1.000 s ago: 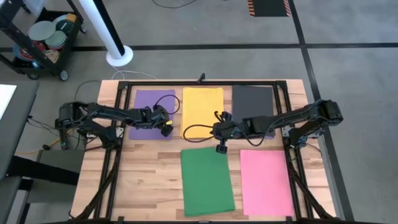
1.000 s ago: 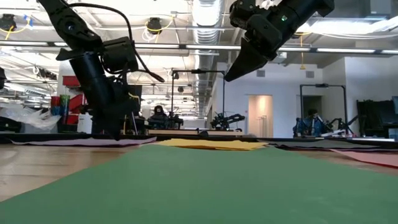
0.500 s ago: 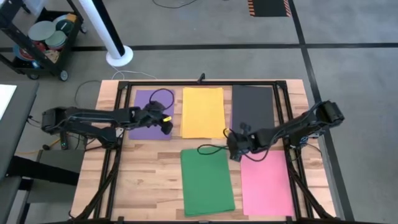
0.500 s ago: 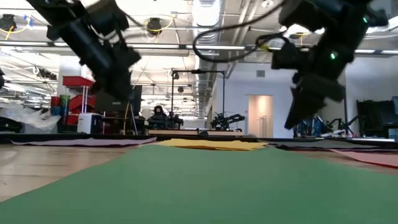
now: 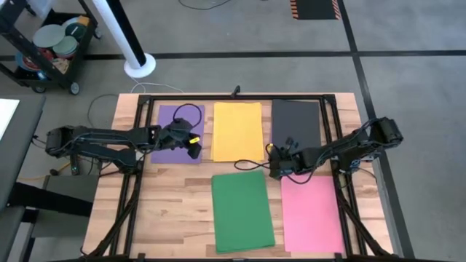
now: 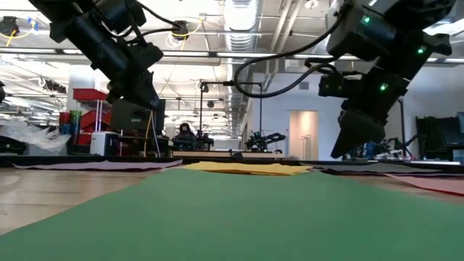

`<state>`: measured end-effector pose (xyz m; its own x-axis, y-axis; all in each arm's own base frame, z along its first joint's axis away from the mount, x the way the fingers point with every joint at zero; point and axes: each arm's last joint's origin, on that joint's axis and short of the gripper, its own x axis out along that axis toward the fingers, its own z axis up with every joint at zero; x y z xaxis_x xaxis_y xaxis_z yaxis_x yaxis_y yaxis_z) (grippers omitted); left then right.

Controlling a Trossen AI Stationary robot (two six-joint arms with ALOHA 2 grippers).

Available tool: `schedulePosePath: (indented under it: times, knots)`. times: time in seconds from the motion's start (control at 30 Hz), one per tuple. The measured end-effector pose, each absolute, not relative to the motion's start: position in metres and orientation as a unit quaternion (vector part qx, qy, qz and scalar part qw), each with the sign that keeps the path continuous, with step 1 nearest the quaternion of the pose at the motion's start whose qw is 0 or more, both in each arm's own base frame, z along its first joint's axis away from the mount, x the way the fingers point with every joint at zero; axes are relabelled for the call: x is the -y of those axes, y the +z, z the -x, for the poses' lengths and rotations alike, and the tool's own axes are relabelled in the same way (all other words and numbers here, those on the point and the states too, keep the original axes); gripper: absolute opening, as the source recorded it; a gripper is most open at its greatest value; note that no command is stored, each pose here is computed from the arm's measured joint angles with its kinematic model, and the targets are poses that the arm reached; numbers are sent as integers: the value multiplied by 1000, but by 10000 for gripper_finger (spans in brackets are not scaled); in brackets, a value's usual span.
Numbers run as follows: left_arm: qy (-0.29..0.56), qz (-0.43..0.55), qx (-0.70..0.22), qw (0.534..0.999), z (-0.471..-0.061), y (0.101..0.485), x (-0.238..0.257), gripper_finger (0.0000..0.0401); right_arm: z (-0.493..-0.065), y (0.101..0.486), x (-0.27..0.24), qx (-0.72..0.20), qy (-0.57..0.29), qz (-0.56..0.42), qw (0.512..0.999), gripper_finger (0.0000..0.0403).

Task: Organize paper
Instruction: Move the black paper to the bottom left of the table

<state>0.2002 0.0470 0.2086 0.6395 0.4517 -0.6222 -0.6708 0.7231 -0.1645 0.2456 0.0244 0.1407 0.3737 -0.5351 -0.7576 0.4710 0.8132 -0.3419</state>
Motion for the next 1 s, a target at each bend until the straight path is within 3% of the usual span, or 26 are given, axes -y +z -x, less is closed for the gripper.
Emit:
schedulePosePath:
  times: [0.2,1.0]
  knots:
    - [317,192,-287,884,-203,206,-47,0,-247,140,-18,-476,-305,38,824,103]
    - [307,188,-296,885,-204,204,-44,0,-250,138,-7,-492,-280,10,824,104]
